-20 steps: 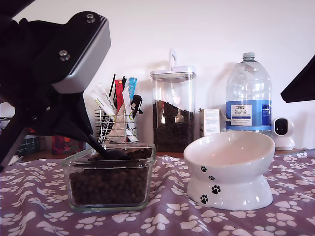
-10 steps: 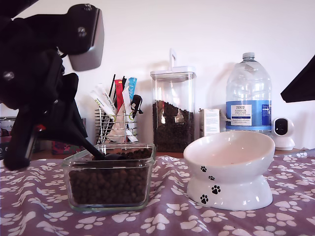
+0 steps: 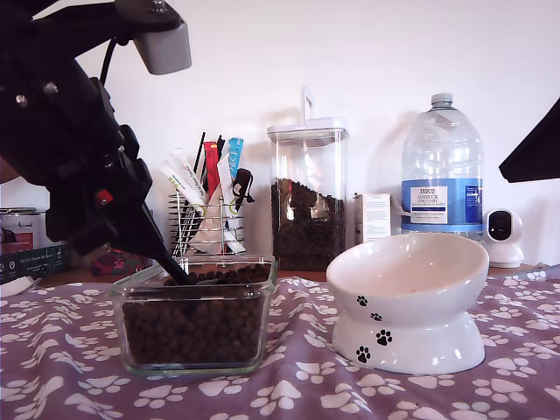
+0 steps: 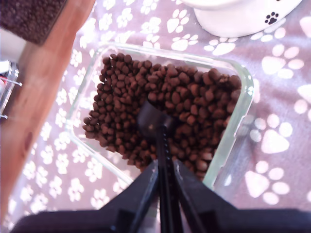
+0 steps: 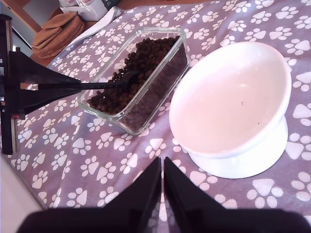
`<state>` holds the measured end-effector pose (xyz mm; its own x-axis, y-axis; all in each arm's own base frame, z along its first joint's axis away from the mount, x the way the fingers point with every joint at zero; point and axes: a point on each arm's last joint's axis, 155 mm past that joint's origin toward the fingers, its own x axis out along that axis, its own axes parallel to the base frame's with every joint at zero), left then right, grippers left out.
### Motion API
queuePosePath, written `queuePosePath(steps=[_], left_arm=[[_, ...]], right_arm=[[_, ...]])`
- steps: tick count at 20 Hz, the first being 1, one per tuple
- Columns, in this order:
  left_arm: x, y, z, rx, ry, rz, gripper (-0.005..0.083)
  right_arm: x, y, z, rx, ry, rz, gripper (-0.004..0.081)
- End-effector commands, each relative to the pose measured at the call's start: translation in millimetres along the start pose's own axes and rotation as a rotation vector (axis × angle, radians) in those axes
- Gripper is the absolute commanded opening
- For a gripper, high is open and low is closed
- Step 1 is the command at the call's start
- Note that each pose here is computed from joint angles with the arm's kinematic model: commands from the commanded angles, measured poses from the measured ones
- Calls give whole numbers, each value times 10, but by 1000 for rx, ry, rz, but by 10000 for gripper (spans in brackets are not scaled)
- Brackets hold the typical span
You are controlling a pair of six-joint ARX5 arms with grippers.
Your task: Measure one spoon of cat food and pour it into the food bowl
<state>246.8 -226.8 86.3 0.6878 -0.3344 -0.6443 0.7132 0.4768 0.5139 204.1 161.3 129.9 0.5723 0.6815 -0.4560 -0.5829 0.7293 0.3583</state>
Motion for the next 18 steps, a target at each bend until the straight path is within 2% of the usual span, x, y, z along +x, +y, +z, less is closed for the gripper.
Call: queuePosePath(steps=[1,7,13,18], left_arm=[[18,-139,-93,-25,25,-52,-20],[16,-182,-204,-188,73,-70,-20],[40,-103,-370,-411,134,-52,-20],[59,-112,-394,-579,145,-86,-20]], right_arm=[[1,17,28,-5,-5,5,-12],[1,15,17,-3,-1,5,-12],[1,13,1,0,5,4,-12],[1,11,-7,2,8,3,-13]])
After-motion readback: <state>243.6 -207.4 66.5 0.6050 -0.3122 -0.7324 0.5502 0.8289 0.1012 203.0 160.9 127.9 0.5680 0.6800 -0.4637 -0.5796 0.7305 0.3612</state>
